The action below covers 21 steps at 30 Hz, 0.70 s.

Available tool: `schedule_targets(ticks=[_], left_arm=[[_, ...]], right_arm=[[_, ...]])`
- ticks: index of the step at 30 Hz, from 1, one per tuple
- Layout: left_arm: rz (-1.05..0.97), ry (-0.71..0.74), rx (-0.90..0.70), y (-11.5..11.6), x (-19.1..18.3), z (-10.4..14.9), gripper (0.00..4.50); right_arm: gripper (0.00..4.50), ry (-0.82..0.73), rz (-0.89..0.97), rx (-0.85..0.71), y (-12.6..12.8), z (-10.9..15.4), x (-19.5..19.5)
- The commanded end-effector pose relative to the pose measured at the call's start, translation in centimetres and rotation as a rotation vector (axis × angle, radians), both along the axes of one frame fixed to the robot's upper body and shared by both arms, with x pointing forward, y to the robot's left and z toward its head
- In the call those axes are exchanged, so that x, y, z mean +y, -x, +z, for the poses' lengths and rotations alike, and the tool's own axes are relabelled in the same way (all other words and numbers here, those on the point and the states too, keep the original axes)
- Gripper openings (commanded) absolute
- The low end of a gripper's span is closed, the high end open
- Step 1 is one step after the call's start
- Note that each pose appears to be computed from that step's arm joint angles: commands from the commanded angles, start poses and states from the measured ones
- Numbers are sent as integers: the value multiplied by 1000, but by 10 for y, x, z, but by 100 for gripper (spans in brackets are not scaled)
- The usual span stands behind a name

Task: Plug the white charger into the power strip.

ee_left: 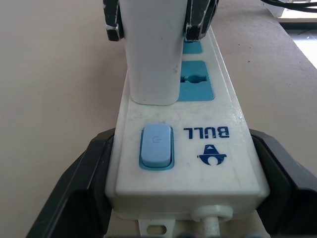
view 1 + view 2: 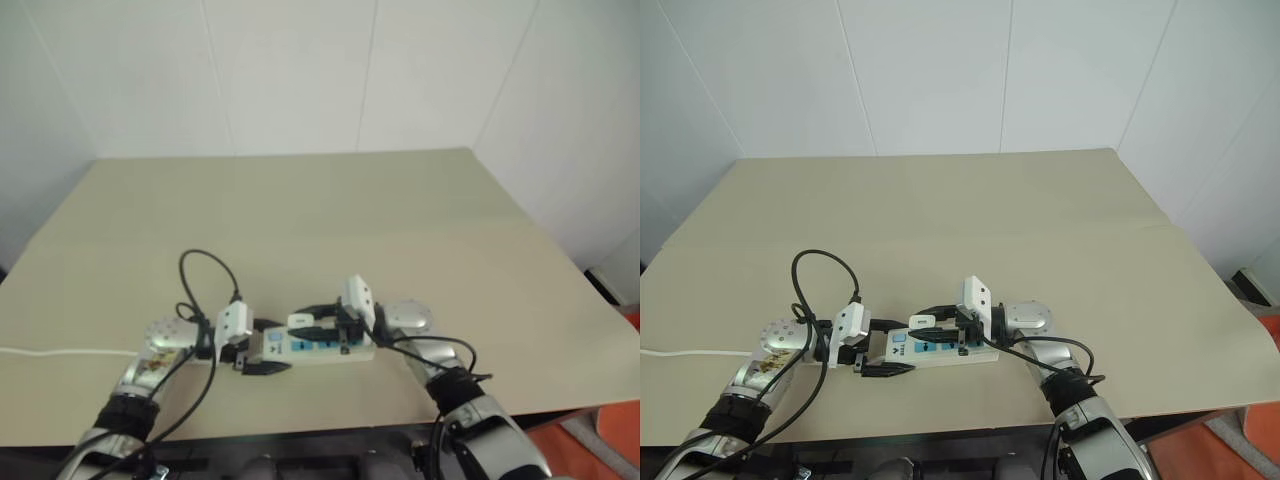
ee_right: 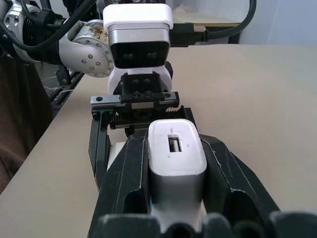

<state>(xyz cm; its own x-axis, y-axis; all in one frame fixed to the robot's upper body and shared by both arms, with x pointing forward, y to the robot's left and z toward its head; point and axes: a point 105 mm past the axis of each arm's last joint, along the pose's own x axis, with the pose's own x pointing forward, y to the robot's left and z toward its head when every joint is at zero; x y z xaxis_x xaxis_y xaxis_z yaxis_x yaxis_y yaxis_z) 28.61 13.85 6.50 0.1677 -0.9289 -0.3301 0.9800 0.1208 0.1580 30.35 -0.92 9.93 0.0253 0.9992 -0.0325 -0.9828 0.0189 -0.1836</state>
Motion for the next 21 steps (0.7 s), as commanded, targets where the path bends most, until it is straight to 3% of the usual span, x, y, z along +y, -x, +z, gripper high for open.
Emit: schedule_targets(ticks=[1,8,18,21], left_arm=[[-14,-44,40,7,3,-10,330],[-21,-45,38,6,2,-9,330],[-20,-46,40,7,3,-10,330],[-19,-45,40,7,3,-10,330]], right_arm=[[116,96,-24,54,-1,-24,-12],[116,88,-14,62,1,-22,-11],[447,89,1,73,2,-20,-9],[447,87,3,71,2,-19,-9]])
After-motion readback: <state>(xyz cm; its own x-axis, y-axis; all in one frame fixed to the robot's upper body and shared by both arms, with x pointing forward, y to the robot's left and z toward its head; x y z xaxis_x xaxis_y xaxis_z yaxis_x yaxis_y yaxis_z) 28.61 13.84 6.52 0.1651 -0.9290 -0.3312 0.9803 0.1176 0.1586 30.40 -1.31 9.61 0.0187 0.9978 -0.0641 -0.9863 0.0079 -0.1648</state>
